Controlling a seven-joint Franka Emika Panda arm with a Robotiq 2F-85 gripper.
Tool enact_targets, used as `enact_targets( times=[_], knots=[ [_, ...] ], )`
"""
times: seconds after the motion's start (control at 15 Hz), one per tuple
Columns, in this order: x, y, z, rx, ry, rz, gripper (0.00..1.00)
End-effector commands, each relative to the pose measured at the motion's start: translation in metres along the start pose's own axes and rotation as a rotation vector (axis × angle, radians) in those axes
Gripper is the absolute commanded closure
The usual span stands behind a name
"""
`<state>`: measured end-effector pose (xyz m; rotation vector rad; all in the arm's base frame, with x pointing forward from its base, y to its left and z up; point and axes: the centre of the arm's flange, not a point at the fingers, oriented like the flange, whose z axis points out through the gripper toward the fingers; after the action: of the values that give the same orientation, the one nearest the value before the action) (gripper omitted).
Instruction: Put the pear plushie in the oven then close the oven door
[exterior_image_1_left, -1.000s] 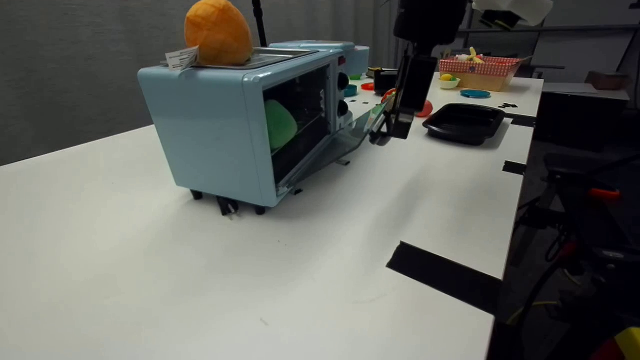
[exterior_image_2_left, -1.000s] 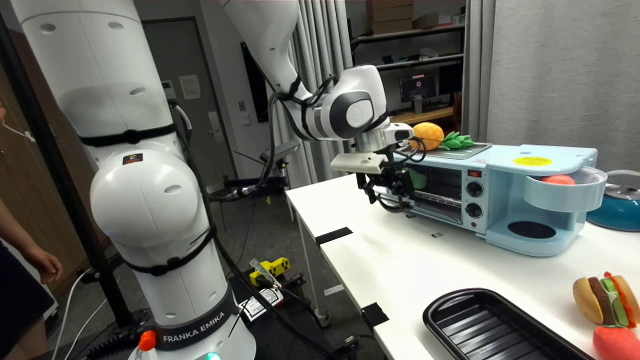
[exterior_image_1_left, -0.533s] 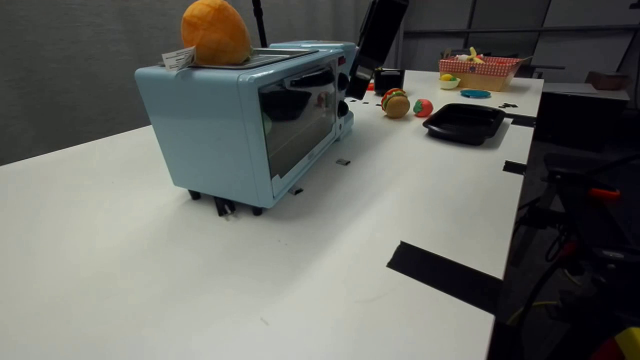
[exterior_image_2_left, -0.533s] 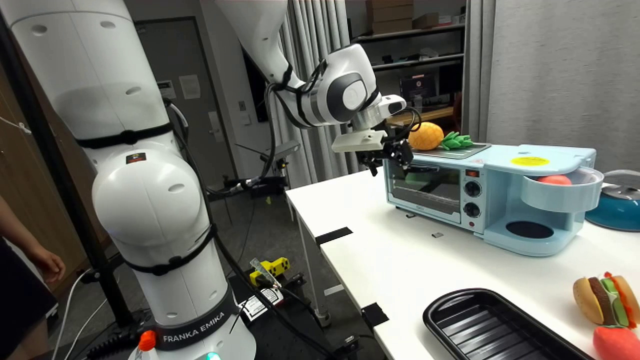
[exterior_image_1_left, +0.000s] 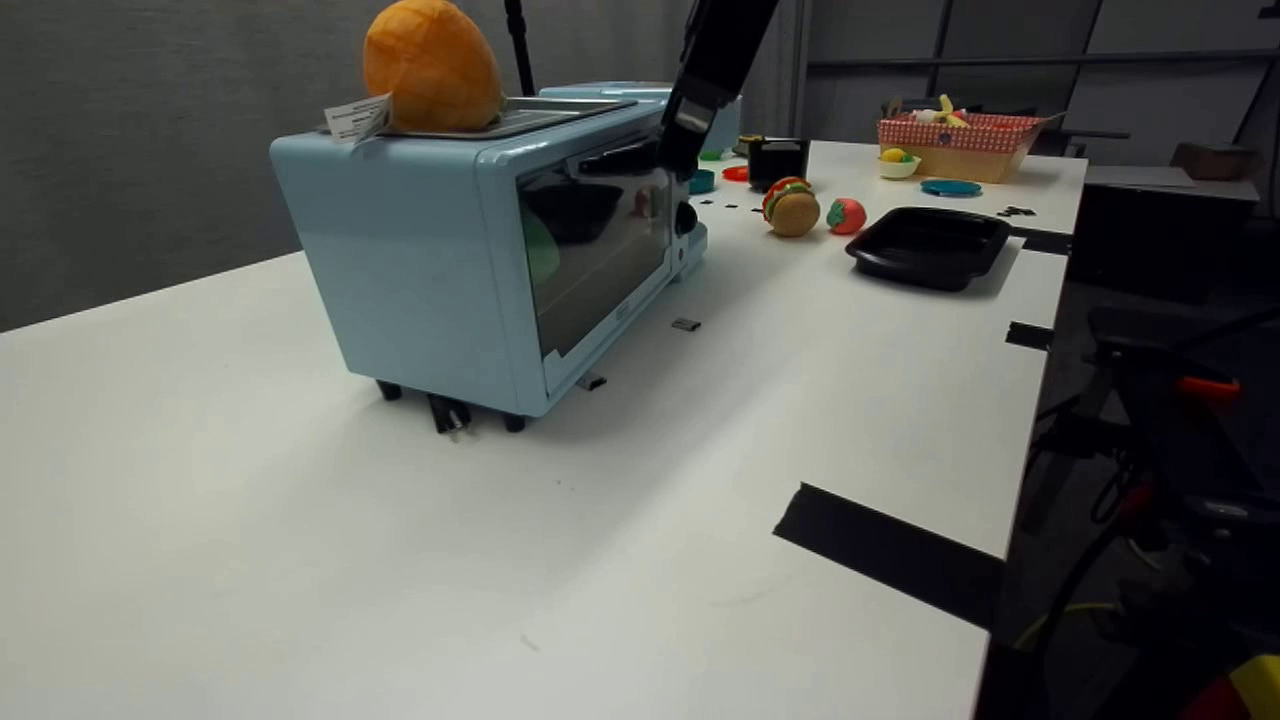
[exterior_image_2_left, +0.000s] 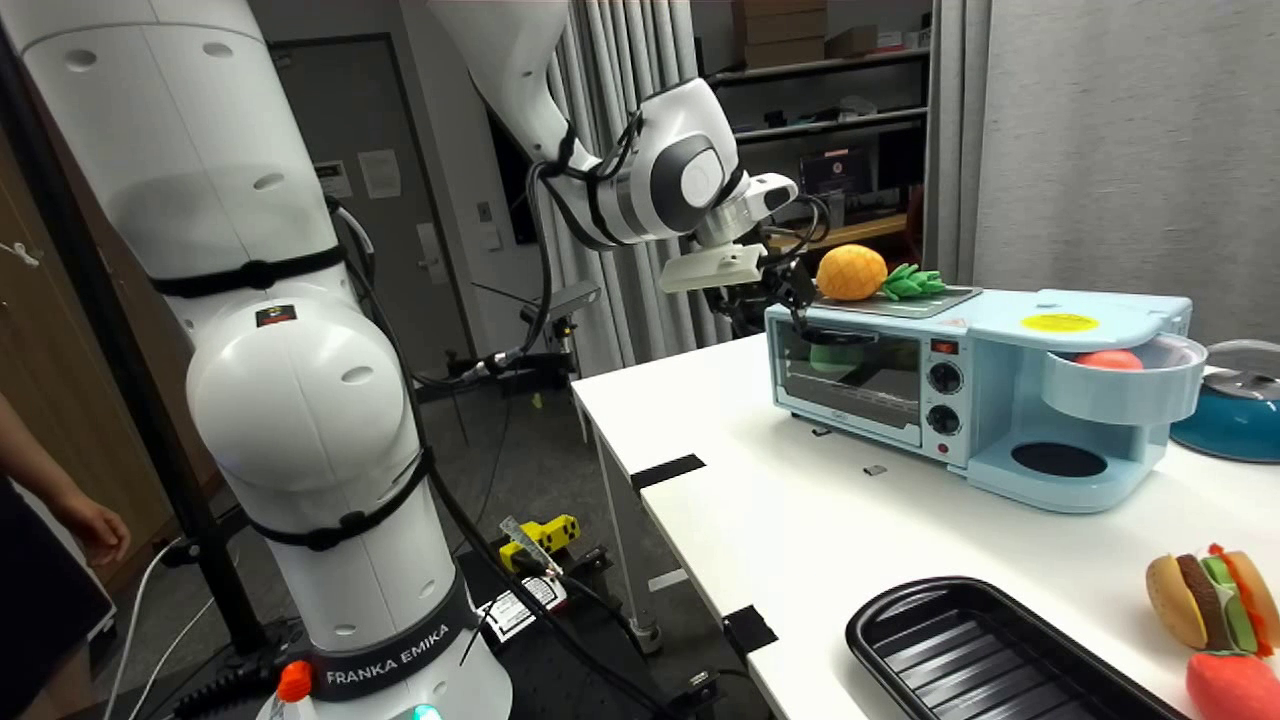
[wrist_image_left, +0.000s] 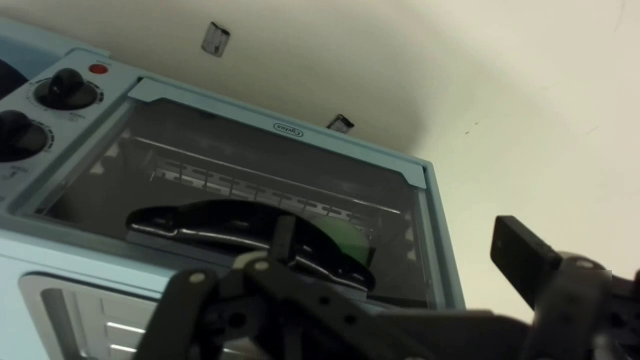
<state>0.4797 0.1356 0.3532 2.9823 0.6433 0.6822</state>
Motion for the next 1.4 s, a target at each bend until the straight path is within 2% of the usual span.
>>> enact_targets(
  times=[0.0,1.13,1.2,1.33],
  knots=[
    [0.005,-0.004,-0.008,-0.019,0.023,-0.004,0.00],
    [0.032,0.006,-0.066,-0.028,0.135,-0.034,0.00],
    [0.032,0.005,-0.049,-0.031,0.117,-0.016,0.00],
    [0.033,0.004,-0.054,-0.033,0.127,-0.020,0.00]
  ],
)
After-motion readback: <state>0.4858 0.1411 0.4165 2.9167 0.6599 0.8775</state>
